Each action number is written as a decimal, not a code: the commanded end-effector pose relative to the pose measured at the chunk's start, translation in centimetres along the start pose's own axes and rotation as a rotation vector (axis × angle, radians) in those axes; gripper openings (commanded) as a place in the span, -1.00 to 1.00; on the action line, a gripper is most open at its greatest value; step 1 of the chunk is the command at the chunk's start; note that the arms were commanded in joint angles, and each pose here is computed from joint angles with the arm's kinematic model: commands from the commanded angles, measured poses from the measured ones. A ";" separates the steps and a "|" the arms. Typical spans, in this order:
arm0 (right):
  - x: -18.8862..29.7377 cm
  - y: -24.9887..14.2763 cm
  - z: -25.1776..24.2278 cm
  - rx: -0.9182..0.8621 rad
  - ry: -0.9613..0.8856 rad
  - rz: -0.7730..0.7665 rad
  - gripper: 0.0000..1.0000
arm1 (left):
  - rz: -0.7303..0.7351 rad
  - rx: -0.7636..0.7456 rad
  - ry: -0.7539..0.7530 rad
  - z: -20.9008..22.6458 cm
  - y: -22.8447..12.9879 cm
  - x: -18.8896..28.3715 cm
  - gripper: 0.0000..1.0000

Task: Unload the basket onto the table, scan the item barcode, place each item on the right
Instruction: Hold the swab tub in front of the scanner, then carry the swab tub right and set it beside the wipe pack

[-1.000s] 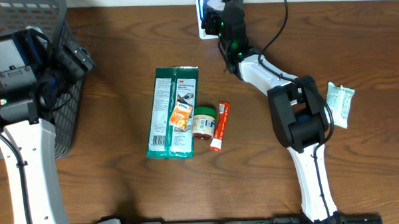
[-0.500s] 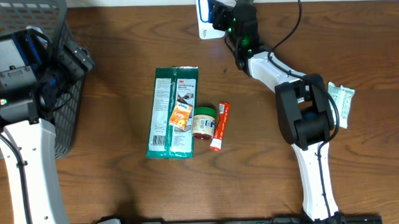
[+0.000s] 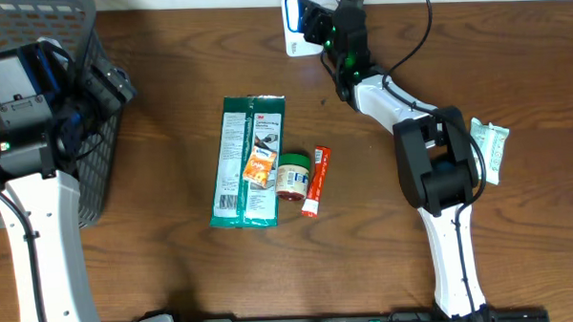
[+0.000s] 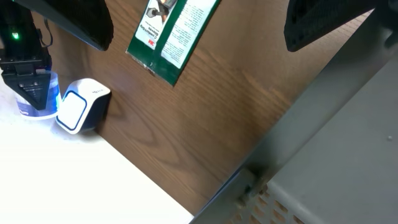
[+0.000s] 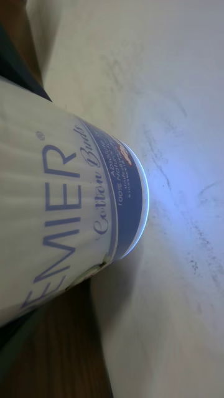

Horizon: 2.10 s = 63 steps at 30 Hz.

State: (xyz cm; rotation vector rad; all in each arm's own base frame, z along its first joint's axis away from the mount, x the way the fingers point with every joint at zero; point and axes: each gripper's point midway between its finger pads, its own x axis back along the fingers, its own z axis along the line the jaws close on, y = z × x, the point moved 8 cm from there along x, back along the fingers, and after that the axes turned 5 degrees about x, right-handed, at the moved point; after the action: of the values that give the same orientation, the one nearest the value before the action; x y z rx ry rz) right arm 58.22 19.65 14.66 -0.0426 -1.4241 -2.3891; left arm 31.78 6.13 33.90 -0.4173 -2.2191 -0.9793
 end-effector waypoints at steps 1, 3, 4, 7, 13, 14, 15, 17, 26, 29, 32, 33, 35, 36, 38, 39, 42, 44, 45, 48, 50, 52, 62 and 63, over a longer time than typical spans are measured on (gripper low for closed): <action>0.1 0.6 0.4 -0.010 -0.014 -0.029 -0.98 | -0.026 -0.001 0.002 -0.2 0.5 0.6 0.71; 0.1 0.6 0.4 -0.011 -0.012 -0.031 -0.98 | -0.026 -0.001 0.002 -0.2 0.5 0.6 0.71; 0.1 0.6 0.5 -0.010 -0.012 -0.031 -0.98 | -0.026 -0.001 0.002 -0.2 0.5 0.6 0.71; 0.1 0.6 0.4 -0.010 -0.026 -0.040 -0.97 | -0.026 -0.001 0.002 -0.2 0.5 0.6 0.72; 0.1 0.6 1.0 -0.010 -0.025 -0.068 -0.98 | -0.026 -0.001 0.002 -0.2 0.5 0.6 0.71; 0.1 0.5 1.2 -0.010 -0.019 -0.073 -0.98 | -0.026 -0.001 0.002 -0.2 0.5 0.6 0.71; 0.1 0.5 1.3 -0.010 -0.017 -0.073 -0.98 | -0.026 -0.001 0.002 -0.2 0.5 0.6 0.71; 0.1 0.3 1.4 -0.009 -0.015 -0.069 -0.97 | -0.026 -0.001 0.002 -0.2 0.5 0.6 0.71; 0.1 0.2 1.6 -0.008 -0.012 -0.067 -0.98 | -0.026 -0.001 0.002 -0.2 0.5 0.6 0.71; 0.1 0.3 1.7 -0.008 -0.005 -0.074 -0.98 | -0.026 -0.001 0.002 -0.2 0.5 0.6 0.71; 0.3 0.9 2.5 0.051 0.042 -0.085 -0.98 | -0.026 -0.001 0.002 -0.2 0.5 0.6 0.71; 0.4 1.3 2.8 0.076 0.053 -0.091 -0.98 | -0.026 -0.001 0.002 -0.2 0.5 0.6 0.71; 1.0 2.6 3.5 0.147 0.051 -0.090 -0.98 | -0.026 -0.001 0.002 -0.2 0.5 0.6 0.71; 1.5 3.4 4.0 0.195 0.043 -0.080 -0.98 | -0.026 -0.001 0.002 -0.2 0.5 0.6 0.71; 2.9 5.3 5.0 0.266 0.027 -0.050 -0.98 | -0.026 -0.001 0.002 -0.2 0.5 0.6 0.72; 3.7 6.3 5.6 0.273 0.023 -0.038 -0.98 | -0.026 -0.001 0.002 -0.2 0.5 0.6 0.72; 7.0 9.7 7.8 0.274 0.060 0.020 -0.98 | -0.026 -0.001 0.002 -0.2 0.5 0.6 0.71; 9.7 11.6 9.1 0.277 0.082 0.071 -0.98 | -0.026 -0.001 0.002 -0.2 0.5 0.6 0.71; 11.4 12.4 9.6 0.280 0.074 0.109 -0.98 | -0.026 -0.001 0.002 -0.2 0.5 0.6 0.71; 15.8 13.8 9.7 0.385 0.027 0.227 -0.98 | -0.026 -0.001 0.002 -0.2 0.5 0.6 0.71; 18.7 14.1 8.6 0.438 -0.034 0.327 -0.98 | -0.026 -0.001 0.002 -0.2 0.5 0.6 0.71; 21.1 14.1 7.0 0.443 -0.116 0.431 -0.98 | -0.026 -0.001 0.002 -0.2 0.5 0.6 0.71; 27.7 9.9 -3.7 0.280 -0.452 0.972 -0.97 | -0.026 -0.001 0.002 -0.2 0.5 0.6 0.71; 27.8 9.1 -5.0 0.259 -0.476 0.997 -0.97 | -0.026 -0.001 0.002 -0.2 0.5 0.6 0.72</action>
State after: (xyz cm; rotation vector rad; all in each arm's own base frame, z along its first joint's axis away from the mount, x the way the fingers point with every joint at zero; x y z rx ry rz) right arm 36.03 4.99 27.81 -0.9702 -1.4360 -1.4402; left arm 31.79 6.14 33.89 -0.4173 -2.2191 -0.9793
